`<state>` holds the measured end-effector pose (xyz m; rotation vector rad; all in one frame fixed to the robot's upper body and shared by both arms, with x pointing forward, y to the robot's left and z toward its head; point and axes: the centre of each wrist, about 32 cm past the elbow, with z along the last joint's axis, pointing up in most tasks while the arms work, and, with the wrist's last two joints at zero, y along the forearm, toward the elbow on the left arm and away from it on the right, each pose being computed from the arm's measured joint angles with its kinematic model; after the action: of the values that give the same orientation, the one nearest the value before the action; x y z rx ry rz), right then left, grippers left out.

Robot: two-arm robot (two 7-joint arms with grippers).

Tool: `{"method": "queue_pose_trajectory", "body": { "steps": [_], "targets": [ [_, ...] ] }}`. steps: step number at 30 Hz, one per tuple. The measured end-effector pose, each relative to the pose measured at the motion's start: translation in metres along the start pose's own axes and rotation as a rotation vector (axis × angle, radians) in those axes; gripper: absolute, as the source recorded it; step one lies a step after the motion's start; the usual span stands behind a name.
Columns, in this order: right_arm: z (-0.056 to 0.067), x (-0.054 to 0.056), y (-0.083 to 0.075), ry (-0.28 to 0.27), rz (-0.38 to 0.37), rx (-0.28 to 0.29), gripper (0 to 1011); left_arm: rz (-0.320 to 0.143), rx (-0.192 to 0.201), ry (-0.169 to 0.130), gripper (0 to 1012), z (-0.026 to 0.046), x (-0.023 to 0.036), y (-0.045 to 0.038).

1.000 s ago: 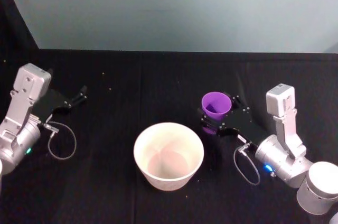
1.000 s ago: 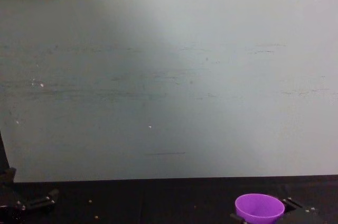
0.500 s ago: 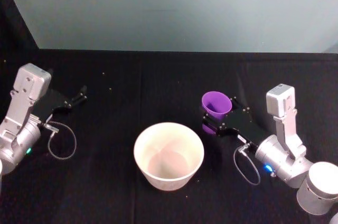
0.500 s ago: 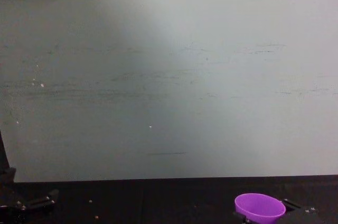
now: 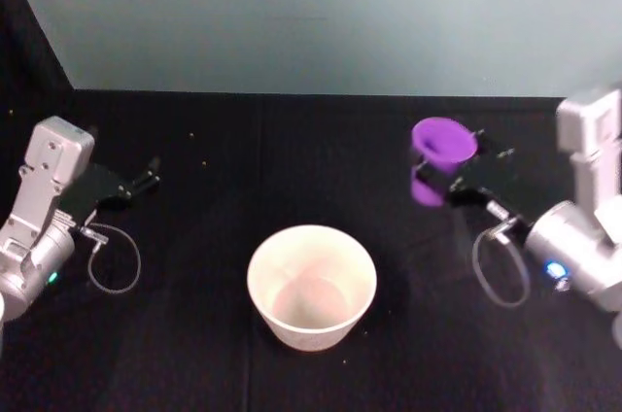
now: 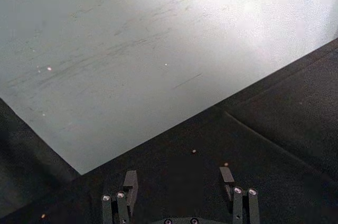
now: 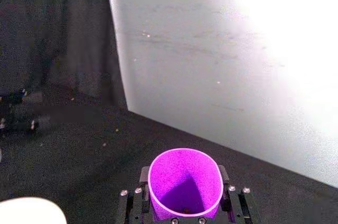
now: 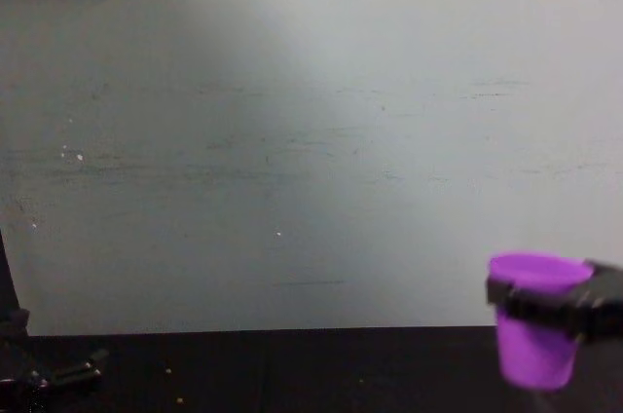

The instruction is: Pick up the cup and pour the mung beans from the cup into the bowl.

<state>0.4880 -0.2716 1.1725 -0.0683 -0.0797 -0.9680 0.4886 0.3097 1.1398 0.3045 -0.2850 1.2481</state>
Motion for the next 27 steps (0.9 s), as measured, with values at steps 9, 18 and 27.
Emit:
{"method": "queue_pose_trajectory", "body": {
  "steps": [9, 18, 27],
  "targets": [
    [0.060, 0.012, -0.038, -0.008, -0.023, 0.028, 726, 0.000, 0.000, 0.000, 1011, 0.0000, 0.0000, 0.0000],
    [0.090, 0.008, -0.062, -0.043, 0.005, 0.039, 726, 0.000, 0.000, 0.000, 1011, 0.0000, 0.0000, 0.0000],
    [0.091, 0.007, -0.063, -0.041, 0.010, 0.036, 726, 0.000, 0.000, 0.000, 1011, 0.0000, 0.0000, 0.0000]
  ]
}}
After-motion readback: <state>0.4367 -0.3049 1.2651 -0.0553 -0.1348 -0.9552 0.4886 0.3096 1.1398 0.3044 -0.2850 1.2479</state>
